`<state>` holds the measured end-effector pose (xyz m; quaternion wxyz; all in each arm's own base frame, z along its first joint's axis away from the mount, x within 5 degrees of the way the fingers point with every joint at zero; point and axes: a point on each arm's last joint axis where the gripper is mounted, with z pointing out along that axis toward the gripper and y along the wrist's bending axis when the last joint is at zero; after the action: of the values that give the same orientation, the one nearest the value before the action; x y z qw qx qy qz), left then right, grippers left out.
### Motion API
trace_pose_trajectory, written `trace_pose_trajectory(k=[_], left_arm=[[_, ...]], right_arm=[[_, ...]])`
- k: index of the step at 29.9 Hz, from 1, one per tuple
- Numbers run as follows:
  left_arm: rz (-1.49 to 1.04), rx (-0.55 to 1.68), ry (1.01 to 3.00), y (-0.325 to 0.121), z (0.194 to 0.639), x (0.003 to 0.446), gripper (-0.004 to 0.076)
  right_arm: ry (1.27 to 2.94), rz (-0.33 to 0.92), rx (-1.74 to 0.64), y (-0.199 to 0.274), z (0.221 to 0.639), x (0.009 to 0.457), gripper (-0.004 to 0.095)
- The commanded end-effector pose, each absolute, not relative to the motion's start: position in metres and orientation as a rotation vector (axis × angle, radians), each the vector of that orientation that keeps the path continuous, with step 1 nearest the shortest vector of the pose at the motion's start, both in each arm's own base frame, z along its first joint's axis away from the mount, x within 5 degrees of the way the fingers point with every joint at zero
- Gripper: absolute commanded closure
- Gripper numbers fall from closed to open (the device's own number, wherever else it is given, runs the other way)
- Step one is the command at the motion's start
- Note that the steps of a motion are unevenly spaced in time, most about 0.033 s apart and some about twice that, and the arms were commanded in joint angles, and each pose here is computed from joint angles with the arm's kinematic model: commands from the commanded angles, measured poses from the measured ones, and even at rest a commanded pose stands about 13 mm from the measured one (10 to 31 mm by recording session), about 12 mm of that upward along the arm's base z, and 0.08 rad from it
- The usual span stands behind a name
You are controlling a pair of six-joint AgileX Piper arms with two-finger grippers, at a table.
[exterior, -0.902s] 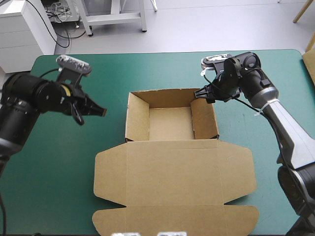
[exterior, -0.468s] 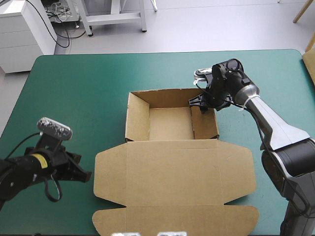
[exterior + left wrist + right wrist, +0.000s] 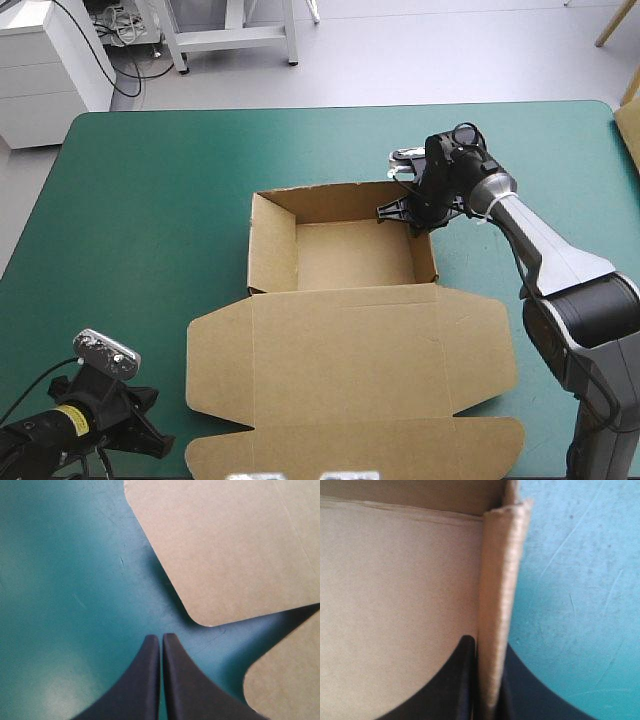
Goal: Fold the box
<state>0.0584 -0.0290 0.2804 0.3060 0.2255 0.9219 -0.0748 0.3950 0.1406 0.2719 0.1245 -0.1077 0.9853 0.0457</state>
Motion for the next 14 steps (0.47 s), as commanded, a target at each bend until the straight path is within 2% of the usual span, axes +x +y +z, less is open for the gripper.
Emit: trace_pose_trajectory(k=[1, 8, 14], left_arm=[[-0.209, 0.585, 2.337, -0.030, 0.288, 0.059, 0.0731], [-0.195, 0.624, 2.340, -0.029, 0.276, 0.057, 0.0731], [-0.200, 0.625, 2.350, -0.029, 0.273, 0.057, 0.0731]], right_arm=[[2.775, 0.182, -0.302, 0.139, 0.304, 0.390, 0.0925], [2.738, 0.168, -0.287, 0.124, 0.317, 0.391, 0.0928], [2.656, 0.062, -0.049, 0.044, 0.353, 0.389, 0.0928]])
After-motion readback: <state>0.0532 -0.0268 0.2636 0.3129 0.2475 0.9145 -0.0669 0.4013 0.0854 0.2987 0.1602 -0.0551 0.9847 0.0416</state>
